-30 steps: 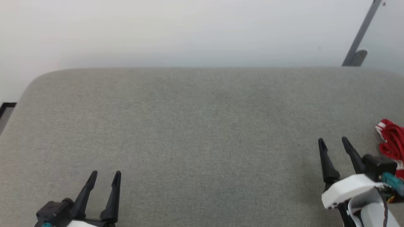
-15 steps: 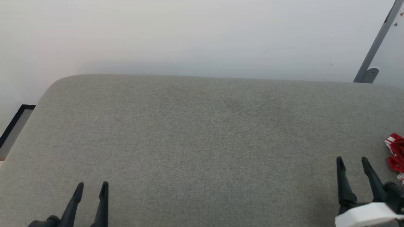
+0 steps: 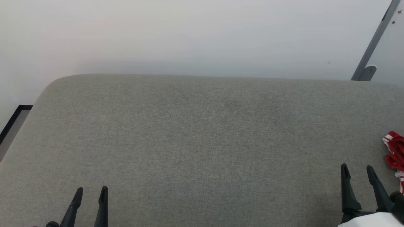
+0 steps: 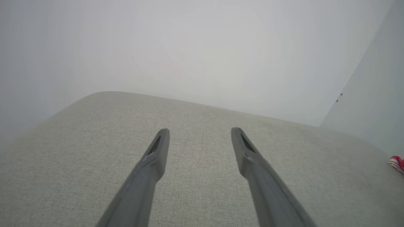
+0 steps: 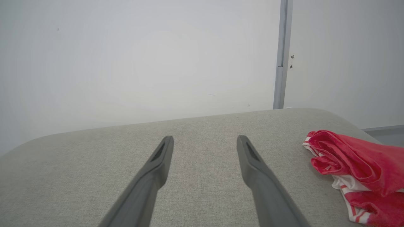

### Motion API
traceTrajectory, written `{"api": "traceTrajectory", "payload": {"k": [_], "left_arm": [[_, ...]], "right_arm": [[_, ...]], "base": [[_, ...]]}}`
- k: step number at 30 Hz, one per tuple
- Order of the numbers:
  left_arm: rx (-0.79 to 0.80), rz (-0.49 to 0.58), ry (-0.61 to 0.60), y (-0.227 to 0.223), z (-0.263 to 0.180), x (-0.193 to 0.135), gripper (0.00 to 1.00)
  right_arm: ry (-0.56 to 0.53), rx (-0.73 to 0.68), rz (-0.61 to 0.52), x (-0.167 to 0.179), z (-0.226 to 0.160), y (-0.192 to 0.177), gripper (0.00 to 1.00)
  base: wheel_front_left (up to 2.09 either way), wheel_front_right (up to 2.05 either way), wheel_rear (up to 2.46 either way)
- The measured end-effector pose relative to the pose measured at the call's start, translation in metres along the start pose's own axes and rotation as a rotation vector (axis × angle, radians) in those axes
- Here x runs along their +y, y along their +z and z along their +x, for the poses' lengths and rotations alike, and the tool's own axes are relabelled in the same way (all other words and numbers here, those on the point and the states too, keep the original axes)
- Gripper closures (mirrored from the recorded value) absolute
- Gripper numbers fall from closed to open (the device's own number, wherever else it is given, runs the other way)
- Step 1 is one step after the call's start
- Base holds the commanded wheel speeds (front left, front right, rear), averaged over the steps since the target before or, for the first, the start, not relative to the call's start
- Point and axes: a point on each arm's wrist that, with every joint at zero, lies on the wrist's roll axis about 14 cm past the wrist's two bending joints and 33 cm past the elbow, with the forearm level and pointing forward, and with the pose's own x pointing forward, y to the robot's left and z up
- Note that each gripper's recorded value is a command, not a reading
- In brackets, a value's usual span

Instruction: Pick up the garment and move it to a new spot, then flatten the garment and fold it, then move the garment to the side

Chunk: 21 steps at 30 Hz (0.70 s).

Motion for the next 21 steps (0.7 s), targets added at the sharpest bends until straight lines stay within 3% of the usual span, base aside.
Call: {"api": "traceTrajectory", "payload": {"k": [15, 16, 21], "left_arm": [[0.033, -0.005, 0.004, -0.01, 0.001, 0.001, 0.0], [0.04, -0.007, 0.006, -0.012, 0.001, 0.001, 1.0], [0.08, -0.054, 0.028, -0.026, -0.002, 0.001, 1.0]], "right_arm": [[-0.006, -0.009, 0.009, 0.001, 0.0, 0.003, 0.0], [-0.008, -0.003, 0.011, 0.001, 0.0, 0.001, 1.0], [-0.031, 0.055, 0.05, -0.004, -0.006, -0.017, 1.0]], "base": [[0.0, 0.0, 0.0], [0.0, 0.0, 0.0], [0.0, 0.0, 0.0]]}}
